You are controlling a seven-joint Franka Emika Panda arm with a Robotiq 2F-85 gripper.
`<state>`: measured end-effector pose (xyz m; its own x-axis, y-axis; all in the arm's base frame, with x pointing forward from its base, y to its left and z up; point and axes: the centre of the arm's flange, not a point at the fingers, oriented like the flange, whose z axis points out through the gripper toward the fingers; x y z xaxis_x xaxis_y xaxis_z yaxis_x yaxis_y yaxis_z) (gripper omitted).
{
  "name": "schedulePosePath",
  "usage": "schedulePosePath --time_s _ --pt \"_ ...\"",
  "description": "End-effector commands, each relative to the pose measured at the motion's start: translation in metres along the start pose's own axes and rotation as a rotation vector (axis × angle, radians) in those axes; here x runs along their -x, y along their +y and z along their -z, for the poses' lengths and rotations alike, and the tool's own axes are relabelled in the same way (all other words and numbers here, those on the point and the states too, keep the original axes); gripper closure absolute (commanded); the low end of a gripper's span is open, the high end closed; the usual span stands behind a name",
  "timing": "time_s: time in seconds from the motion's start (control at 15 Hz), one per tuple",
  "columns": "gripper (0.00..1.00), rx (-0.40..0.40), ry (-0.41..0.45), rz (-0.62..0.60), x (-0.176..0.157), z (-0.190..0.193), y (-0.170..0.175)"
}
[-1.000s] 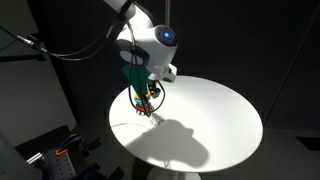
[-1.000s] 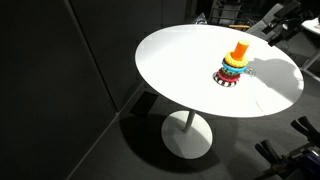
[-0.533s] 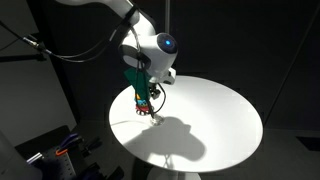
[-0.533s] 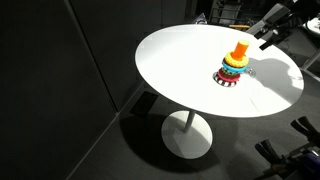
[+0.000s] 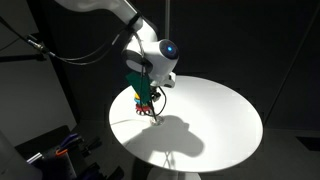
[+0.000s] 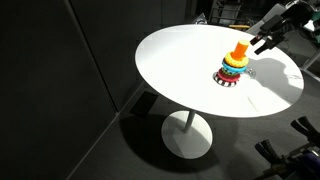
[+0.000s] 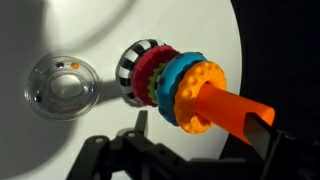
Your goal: Put the orange ring on the table
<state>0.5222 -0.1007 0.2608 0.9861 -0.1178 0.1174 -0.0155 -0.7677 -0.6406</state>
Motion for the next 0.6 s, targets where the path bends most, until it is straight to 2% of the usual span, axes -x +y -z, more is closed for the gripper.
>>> schedulePosePath --time_s 0.0,0.2,0.33,0.47,0.53 --pt "0.32 -0.016 0.021 0.019 -0.0094 -0.0018 0.0028" --pt "0.36 -0.016 0.019 0.023 -0.0101 -0.0030 0.0021" --pt "0.26 -0.018 0.017 0.025 -0.0107 -0.0045 0.0009" --pt "0.24 -0.018 0.014 0.029 -0.0111 -0.0068 -0.0004" --pt "0.18 -0.018 0.012 0.029 -0.0114 -0.0079 -0.0006"
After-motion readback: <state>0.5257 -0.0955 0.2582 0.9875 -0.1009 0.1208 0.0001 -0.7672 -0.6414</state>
